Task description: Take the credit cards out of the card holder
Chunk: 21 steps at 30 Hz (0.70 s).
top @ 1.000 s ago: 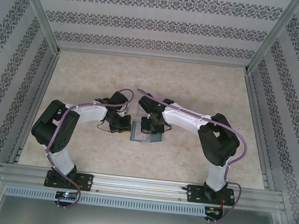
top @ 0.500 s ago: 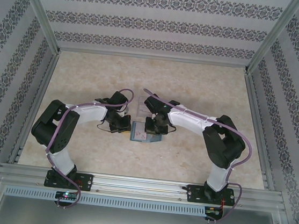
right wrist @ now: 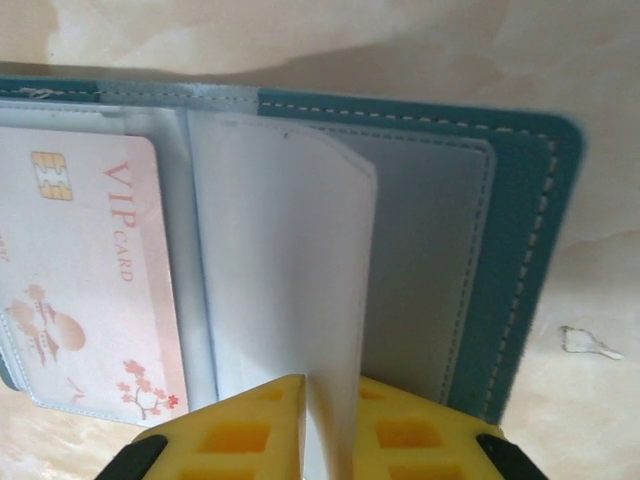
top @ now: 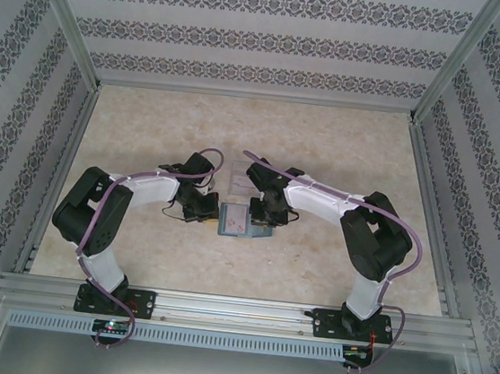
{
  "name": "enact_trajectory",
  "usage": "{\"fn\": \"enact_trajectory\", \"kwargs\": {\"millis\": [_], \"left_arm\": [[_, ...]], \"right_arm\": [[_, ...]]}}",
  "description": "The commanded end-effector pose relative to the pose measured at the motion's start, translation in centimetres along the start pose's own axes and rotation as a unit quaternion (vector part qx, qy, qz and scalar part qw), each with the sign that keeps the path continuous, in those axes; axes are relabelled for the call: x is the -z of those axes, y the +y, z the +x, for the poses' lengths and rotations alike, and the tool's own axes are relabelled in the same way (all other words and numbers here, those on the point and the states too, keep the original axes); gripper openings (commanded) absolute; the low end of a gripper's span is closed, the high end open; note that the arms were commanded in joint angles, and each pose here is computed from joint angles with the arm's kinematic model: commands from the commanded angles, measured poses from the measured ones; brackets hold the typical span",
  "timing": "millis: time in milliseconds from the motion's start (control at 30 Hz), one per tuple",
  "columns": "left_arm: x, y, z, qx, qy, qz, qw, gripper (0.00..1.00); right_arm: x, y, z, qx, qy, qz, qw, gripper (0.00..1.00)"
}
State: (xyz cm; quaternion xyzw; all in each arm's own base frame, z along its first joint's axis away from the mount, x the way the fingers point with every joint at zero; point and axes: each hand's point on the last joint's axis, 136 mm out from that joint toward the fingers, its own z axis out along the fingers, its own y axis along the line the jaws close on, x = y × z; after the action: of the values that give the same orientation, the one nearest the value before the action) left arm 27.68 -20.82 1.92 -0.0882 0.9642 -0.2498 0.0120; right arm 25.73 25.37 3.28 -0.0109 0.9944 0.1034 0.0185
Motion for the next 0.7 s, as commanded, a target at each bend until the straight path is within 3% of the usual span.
{"fn": "enact_trajectory", "kwargs": {"millis": [0,433,667], "left_arm": [[0.9,0.6,1.0,0.009,0.012,-0.011,1.0,0.04],[3.1,-2.0,-0.6,-0.006,-0.017,0.007,1.0,0.04],[3.5,-3.1,-1.4,-0.013,-0.028,0.016,0.999,0.04]], "right_arm": [[0.0,-1.9,0.3,0.007,0.003,0.037,0.999,0.19],[1.5,-3.8,-0.1,0.027,-0.013,0.075,0.997,0.55],[3.4,-2.8,-0.9,0.049,-0.049,0.034,0.997,0.83]]}}
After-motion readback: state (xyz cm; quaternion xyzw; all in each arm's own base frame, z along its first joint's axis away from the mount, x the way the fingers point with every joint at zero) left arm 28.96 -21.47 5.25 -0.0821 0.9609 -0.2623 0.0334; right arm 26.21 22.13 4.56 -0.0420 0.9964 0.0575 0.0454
